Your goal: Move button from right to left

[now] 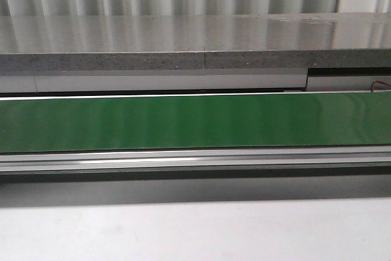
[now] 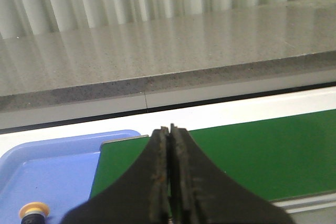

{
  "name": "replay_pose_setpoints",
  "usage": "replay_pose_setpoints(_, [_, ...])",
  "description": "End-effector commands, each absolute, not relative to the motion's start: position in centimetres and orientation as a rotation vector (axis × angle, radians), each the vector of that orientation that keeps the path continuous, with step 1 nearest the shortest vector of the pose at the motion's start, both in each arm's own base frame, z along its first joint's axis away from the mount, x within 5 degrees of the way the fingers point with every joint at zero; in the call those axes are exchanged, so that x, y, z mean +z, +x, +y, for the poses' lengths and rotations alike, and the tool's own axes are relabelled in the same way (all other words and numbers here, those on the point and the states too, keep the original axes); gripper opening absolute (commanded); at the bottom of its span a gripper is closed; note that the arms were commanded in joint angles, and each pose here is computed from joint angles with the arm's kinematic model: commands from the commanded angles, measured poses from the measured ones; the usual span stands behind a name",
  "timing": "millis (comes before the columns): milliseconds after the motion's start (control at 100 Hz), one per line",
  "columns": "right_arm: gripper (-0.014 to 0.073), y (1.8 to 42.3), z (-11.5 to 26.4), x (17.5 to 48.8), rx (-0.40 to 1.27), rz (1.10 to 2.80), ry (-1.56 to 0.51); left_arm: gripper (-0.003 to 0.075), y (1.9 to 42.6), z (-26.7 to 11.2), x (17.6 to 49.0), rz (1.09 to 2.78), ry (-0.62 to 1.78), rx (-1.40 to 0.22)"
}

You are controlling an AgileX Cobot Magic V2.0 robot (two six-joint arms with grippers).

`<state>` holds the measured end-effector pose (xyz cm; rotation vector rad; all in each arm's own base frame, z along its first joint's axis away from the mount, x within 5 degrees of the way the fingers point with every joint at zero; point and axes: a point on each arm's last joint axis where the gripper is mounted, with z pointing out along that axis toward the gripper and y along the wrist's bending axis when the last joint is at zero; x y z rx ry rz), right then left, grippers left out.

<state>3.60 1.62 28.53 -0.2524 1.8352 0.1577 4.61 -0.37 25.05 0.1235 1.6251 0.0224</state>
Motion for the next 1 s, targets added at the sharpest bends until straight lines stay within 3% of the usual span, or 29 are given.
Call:
replay_pose_setpoints(0, [-0.0066,3.7,1.5,29.9,0.143,1.745,-0.238,-0.0020,4.8,-0.3,25.2,1.514,0.076,-0.002])
replay_pose_setpoints(110, [-0.0066,3.7,1.5,29.9,0.143,1.745,-0.238,-0.0020,5.1,-0.1,22.9,1.559,0.100,0.059])
replay_pose_setpoints(290, [-0.0066,3.7,1.5,29.9,0.143,1.745,-0.238,-0.0020,5.6,-0.2,19.5,1.532,0.074,0.023])
replay_pose_setpoints(990, [-0.0066,3.7,1.5,29.9,0.143,1.744,-0.238,-0.0020,5.6,-0.2,19.3,1.574,0.071,0.021])
